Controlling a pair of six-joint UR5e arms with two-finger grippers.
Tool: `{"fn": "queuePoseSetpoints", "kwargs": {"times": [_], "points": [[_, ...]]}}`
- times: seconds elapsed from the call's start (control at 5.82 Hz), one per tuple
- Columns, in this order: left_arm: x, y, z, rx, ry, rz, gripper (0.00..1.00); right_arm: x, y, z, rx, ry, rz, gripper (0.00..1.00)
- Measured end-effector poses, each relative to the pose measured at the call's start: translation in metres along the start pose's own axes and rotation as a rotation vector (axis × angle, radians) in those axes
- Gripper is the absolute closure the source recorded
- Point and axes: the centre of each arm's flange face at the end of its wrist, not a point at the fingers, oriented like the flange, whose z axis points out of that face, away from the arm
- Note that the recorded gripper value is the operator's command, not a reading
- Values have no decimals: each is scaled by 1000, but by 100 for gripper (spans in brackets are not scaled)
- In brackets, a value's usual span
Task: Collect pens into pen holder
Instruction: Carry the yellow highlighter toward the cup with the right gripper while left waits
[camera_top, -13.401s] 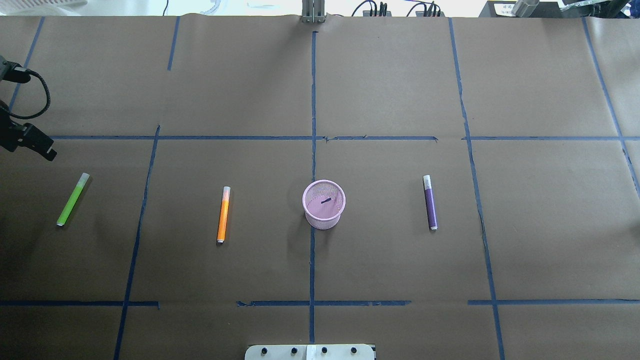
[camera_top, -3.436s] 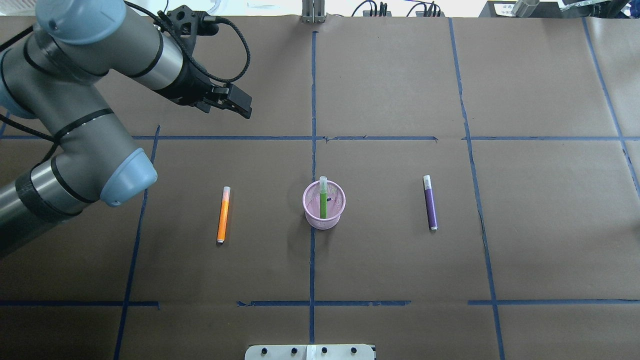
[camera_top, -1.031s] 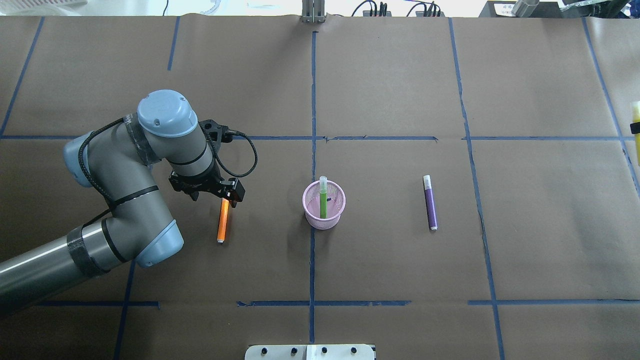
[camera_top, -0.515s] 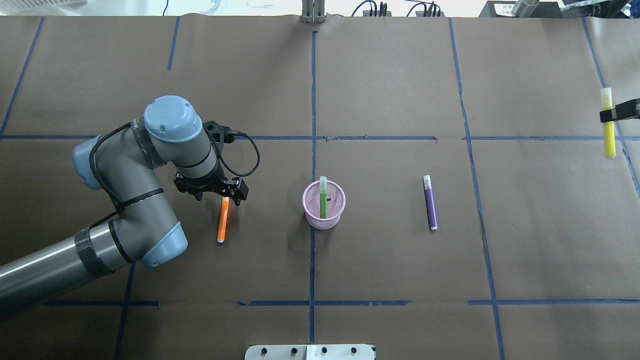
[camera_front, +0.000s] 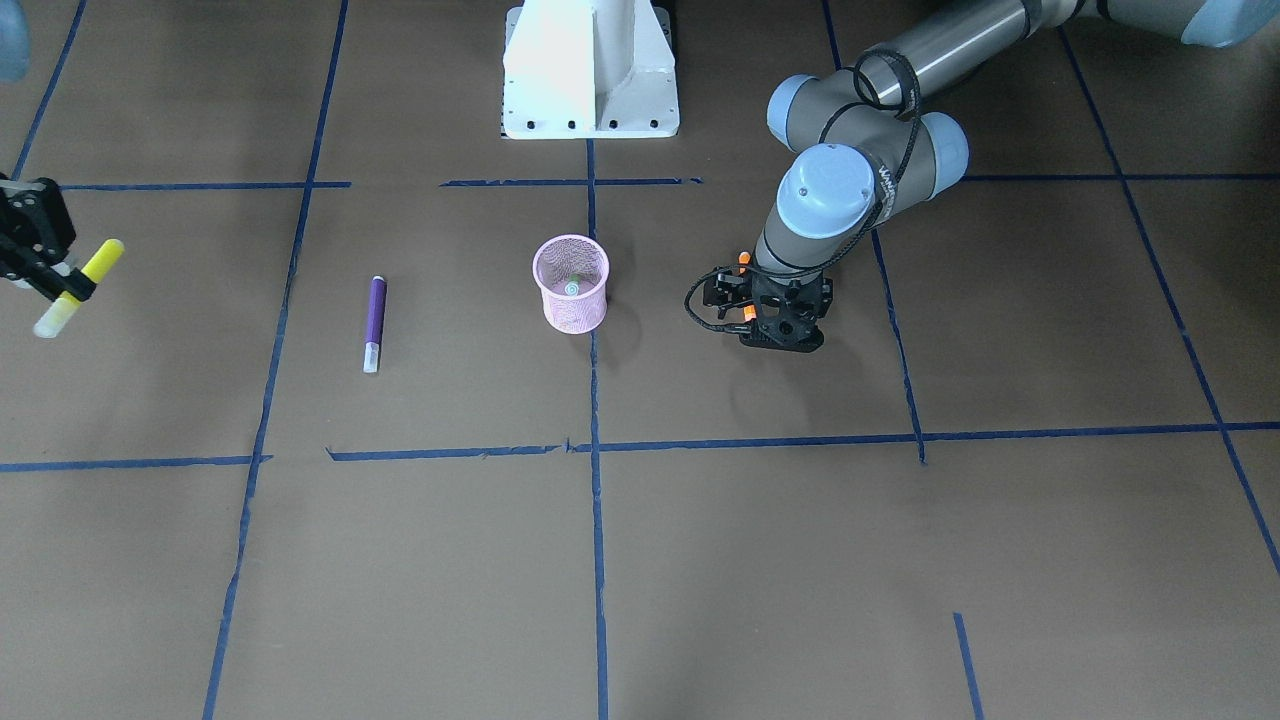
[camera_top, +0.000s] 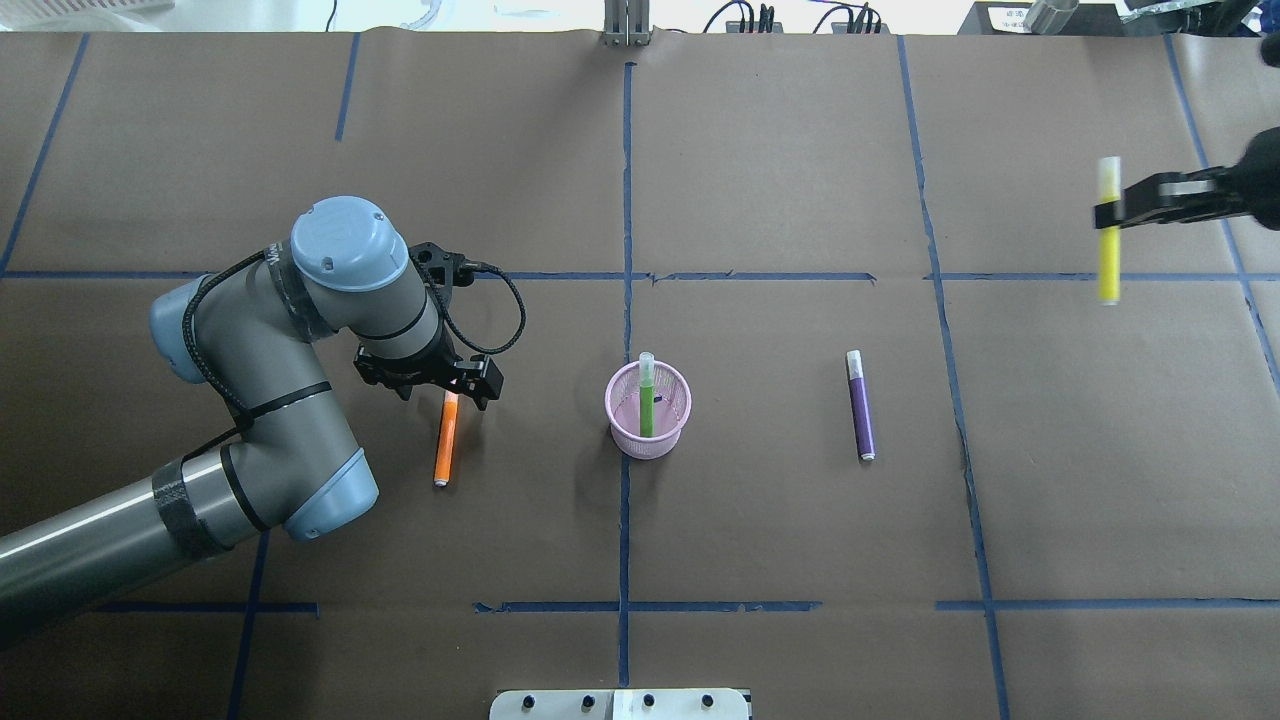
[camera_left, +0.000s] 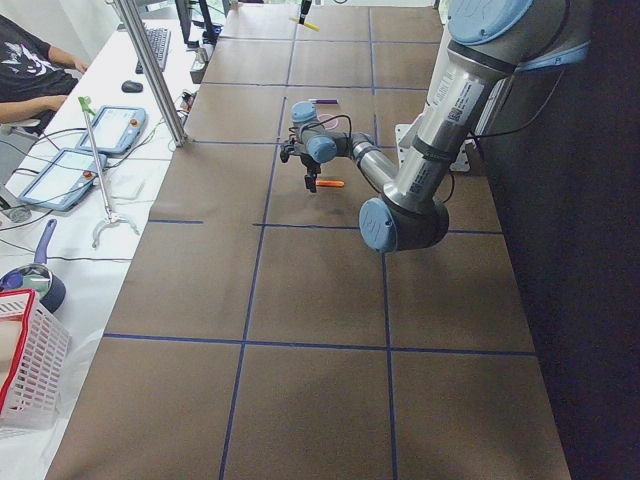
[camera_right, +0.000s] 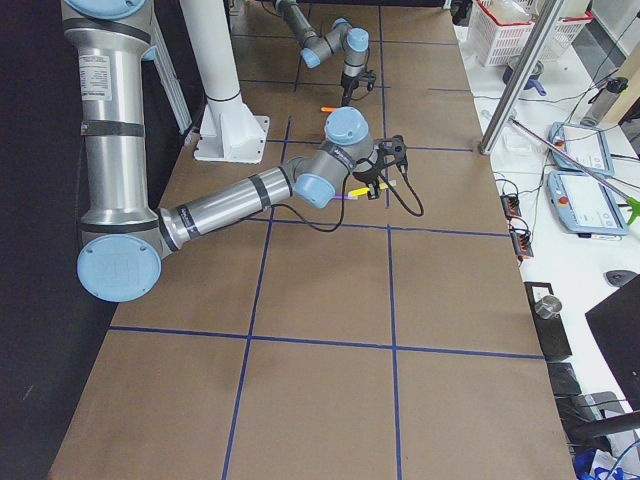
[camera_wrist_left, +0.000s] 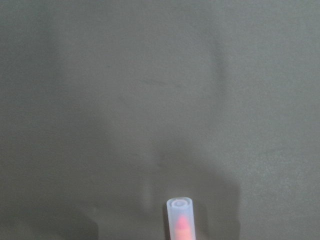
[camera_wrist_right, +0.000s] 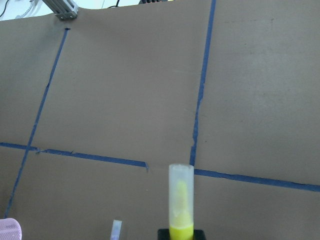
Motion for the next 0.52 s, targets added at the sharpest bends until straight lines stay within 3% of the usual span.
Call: {"fn": "queuePoseSetpoints", "kwargs": {"times": [0.52], "points": [[2,0,-2,9,11,12,0,-179,-3,65,186,-29,-96,98]]}}
